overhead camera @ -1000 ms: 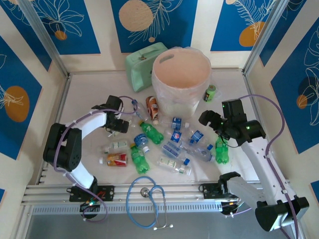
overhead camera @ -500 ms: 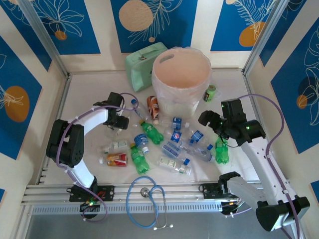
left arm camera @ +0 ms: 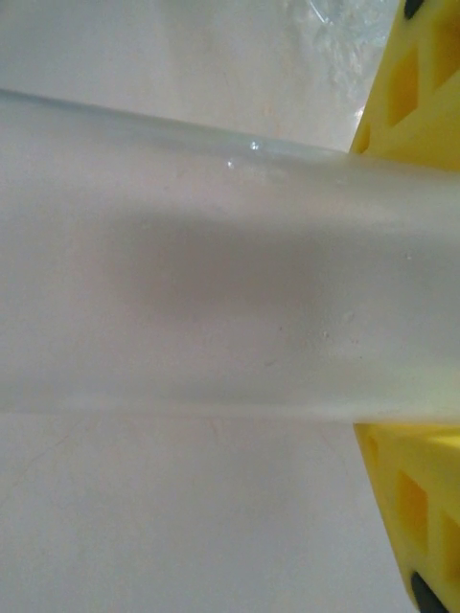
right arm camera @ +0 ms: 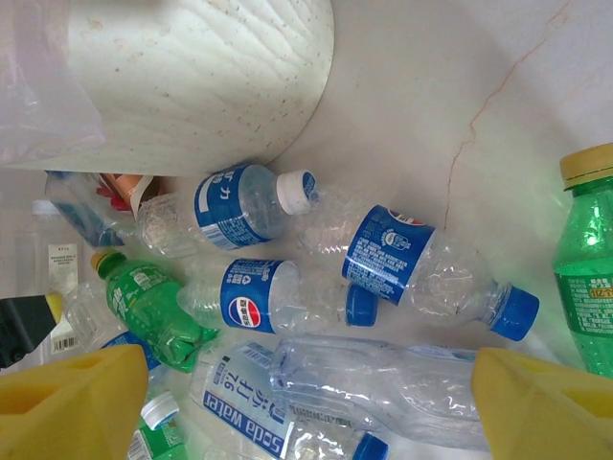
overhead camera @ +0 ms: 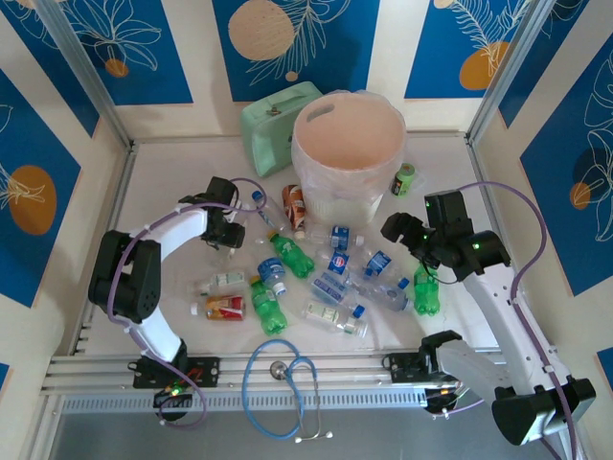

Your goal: Put the plastic bottles in the bin

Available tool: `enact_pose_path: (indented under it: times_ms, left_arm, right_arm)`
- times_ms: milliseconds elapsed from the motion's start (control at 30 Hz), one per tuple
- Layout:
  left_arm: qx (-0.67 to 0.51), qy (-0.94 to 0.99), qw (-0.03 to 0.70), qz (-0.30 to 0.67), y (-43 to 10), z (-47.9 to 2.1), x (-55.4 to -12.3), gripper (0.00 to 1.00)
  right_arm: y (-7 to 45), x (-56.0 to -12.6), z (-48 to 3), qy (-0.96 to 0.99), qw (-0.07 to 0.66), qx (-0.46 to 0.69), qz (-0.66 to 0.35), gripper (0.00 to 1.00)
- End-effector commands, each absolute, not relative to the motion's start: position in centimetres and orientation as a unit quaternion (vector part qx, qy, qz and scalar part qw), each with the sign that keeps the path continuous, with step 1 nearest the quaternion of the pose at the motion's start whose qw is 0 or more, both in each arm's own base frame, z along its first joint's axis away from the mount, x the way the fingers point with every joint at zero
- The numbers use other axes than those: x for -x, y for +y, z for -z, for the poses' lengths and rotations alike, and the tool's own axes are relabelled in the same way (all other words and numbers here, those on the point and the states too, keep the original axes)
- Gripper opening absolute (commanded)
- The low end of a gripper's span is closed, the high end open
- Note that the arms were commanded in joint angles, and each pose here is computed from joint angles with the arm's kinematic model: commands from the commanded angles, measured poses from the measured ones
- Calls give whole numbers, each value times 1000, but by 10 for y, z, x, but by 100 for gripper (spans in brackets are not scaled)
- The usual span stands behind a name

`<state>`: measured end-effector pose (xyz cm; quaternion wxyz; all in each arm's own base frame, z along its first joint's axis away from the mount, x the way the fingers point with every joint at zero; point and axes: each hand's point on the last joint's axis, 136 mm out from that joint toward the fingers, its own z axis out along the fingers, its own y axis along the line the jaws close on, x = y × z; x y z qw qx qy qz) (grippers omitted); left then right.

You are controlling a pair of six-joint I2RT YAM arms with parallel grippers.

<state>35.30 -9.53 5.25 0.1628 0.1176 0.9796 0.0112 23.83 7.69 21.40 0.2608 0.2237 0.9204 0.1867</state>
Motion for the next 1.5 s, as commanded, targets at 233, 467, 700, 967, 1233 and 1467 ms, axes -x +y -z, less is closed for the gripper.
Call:
enact_pose_path:
  times_ms: [233, 467, 700, 967, 1233, 1467]
  left_arm:
    - [-107, 972, 211, -3, -90, -110, -349, 53]
    - [-70, 948, 307, 52, -104, -213, -353, 54]
    - [-75, 901, 412, 108, -137, -342, -369, 53]
    - [-99, 816, 523, 226, -211, -467, -380, 54]
    - [-129, 761, 542, 332, -290, -489, -400, 54]
    - [-128, 753, 536, 361, -335, -465, -429, 52]
  right_arm:
    - [78, -234, -231, 917, 271, -217, -196, 88]
    - [75, -233, -242, 916, 281, -212, -192, 88]
    - [79, -238, -249, 910, 288, -216, -207, 88]
    - [81, -240, -251, 908, 288, -217, -213, 88]
    - [83, -235, -259, 905, 293, -212, -223, 88]
    - [81, -224, -256, 904, 293, -216, -224, 88]
